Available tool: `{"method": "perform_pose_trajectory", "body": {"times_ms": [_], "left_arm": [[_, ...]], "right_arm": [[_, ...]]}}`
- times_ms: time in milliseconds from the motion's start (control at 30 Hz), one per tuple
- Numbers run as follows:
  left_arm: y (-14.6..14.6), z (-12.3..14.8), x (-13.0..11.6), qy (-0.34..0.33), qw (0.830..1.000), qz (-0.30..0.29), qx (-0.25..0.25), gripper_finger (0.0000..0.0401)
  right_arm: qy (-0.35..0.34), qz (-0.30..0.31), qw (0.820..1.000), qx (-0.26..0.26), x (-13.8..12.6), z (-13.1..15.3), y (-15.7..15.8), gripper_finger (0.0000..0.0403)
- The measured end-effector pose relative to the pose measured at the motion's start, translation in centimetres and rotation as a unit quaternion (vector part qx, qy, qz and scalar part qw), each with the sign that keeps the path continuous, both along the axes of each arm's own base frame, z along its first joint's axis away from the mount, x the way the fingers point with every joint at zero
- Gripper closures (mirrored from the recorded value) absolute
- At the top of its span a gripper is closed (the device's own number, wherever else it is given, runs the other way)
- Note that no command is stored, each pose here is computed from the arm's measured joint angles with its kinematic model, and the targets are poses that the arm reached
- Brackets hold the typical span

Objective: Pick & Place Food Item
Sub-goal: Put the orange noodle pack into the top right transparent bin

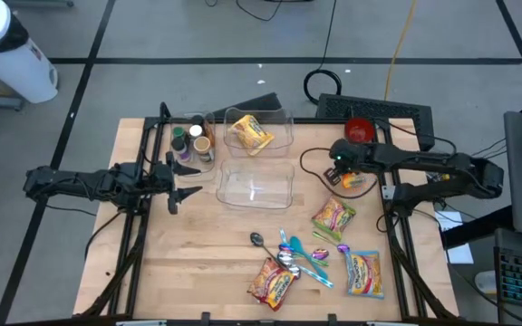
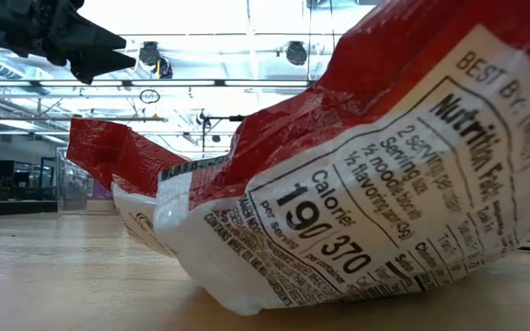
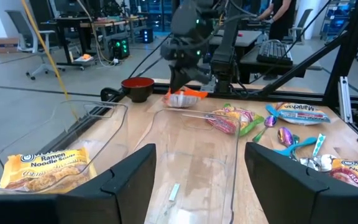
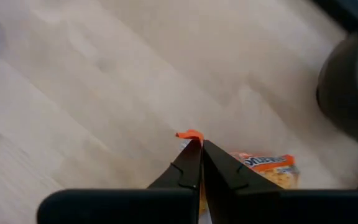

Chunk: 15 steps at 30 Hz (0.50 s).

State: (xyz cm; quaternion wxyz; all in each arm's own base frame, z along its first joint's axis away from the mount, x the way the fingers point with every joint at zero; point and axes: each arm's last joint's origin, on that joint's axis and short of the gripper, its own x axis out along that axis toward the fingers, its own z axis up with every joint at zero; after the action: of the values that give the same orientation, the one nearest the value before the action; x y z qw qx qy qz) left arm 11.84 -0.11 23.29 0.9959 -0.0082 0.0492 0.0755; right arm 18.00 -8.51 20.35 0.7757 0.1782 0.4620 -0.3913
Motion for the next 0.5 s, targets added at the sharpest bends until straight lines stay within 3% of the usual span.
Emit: {"method": "perform_pose_trajectory", "body": {"times_ms": [267,500], "left_arm": [[0.0,0.0,0.0,0.0,1.0,0.0,0.0,0.0132],[0.0,0.0,0.0,0.0,1.0,0.0,0.0,0.0135]], "right_arm": [[-0.104,0.041,0.992,-0.056,-0.2,2.9,0.2,0.0403],[-0.197,0.06,0.972,-0.118,-0.3,5.4,0.2,0.0403]]}}
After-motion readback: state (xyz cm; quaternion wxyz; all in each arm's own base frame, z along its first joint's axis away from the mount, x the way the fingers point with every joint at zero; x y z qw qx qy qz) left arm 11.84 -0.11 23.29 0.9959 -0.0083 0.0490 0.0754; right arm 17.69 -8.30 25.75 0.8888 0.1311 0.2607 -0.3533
